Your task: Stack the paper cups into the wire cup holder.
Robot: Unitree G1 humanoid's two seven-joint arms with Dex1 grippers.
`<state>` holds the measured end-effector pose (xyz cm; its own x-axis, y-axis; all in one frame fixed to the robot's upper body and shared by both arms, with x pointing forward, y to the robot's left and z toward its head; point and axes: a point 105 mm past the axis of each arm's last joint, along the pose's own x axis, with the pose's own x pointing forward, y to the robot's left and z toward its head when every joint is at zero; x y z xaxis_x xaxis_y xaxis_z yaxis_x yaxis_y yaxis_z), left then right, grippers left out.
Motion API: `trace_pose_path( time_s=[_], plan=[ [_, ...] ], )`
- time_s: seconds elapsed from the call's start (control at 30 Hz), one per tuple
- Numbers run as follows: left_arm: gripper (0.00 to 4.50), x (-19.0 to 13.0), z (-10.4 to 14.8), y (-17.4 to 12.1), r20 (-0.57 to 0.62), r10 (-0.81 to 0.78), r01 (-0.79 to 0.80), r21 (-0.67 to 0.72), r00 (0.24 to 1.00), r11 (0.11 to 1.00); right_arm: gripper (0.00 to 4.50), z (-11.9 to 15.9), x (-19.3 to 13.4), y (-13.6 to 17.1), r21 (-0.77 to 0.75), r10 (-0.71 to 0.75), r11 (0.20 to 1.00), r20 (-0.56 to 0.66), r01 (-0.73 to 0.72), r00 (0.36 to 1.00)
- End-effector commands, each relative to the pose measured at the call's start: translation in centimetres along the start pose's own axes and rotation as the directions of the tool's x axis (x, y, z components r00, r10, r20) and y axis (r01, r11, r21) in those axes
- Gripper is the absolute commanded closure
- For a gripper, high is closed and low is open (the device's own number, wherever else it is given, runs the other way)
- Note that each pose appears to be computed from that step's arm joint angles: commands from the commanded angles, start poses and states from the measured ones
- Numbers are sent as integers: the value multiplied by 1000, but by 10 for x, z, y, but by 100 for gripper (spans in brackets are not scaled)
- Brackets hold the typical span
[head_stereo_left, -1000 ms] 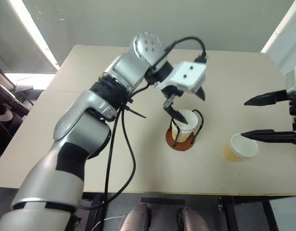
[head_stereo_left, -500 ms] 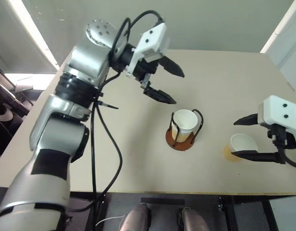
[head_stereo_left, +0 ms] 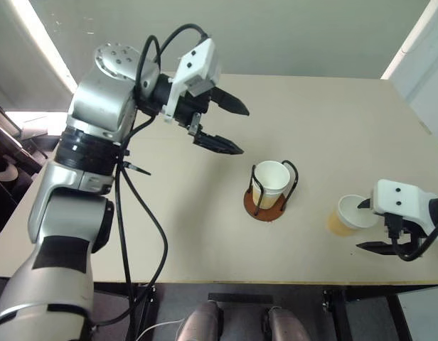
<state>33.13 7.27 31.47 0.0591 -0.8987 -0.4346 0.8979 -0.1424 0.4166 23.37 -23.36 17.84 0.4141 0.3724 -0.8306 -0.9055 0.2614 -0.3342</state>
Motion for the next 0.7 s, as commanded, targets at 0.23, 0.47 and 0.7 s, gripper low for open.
trace_pose_path(
  time_s=[0.23, 0.47, 0.7],
  plan=[
    [0, -9, 7, -4, 6, 60, -60, 26, 998, 998, 59, -1, 19, -11, -71, -12, 997, -12, 11, 1000],
    [0, -15, -8, -8, -19, 118, -118, -11, 993, 993, 311, 11, 23, -9, -88, 16, 996, 15, -15, 1000],
    [0, -42, -35, -15, -93, 198, -204, -56, 976, 977, 449, 37, -8, -18, -120, -14, 993, 64, 21, 998]
  ],
)
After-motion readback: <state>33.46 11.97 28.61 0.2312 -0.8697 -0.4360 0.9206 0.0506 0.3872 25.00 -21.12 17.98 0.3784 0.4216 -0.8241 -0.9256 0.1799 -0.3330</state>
